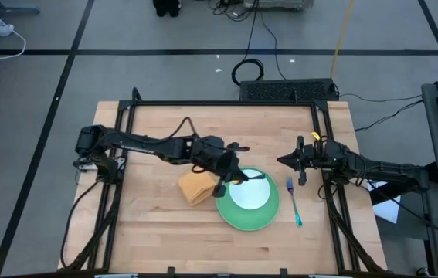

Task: Set table place
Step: Put the purple spoon into the white bowl

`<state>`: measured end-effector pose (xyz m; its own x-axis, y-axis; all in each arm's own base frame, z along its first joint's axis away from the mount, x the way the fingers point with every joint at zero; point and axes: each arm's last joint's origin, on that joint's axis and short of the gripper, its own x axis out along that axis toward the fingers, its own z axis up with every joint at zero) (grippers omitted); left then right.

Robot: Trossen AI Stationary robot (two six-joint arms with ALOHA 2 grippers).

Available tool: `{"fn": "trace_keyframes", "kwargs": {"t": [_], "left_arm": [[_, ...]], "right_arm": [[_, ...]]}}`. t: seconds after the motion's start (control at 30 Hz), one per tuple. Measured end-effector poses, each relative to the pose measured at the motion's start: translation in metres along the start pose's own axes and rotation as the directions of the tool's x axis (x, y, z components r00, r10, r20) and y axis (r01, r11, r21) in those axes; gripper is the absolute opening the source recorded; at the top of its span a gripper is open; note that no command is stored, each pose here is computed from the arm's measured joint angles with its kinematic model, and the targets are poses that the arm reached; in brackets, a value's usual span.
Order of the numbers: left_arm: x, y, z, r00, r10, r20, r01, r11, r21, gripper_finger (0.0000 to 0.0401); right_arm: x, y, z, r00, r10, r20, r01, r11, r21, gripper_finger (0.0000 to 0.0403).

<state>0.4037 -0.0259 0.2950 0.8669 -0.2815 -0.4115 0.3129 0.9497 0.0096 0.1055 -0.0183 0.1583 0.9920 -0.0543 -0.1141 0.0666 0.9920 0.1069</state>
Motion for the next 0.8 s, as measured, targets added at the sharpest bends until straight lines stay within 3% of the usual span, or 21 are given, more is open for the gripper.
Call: {"fn": "trace_keyframes", "kwargs": {"t": [0.47, 0.8], "left_arm": [[0.065, 0.033, -0.015, 0.993, -0.06, -0.106, 0.057, 0.998, -0.024, 0.0001], [0.084, 0.044, -0.035, 0.988, -0.04, -0.15, 0.03, 0.997, -0.068, 0.0001]], "right_arm": [[0.001, 0.0, -0.001, 1.0, -0.002, -0.019, 0.002, 1.0, 0.005, 0.0], [0.001, 0.0, -0.002, 1.0, -0.003, -0.021, 0.003, 1.0, 0.004, 0.0]]}}
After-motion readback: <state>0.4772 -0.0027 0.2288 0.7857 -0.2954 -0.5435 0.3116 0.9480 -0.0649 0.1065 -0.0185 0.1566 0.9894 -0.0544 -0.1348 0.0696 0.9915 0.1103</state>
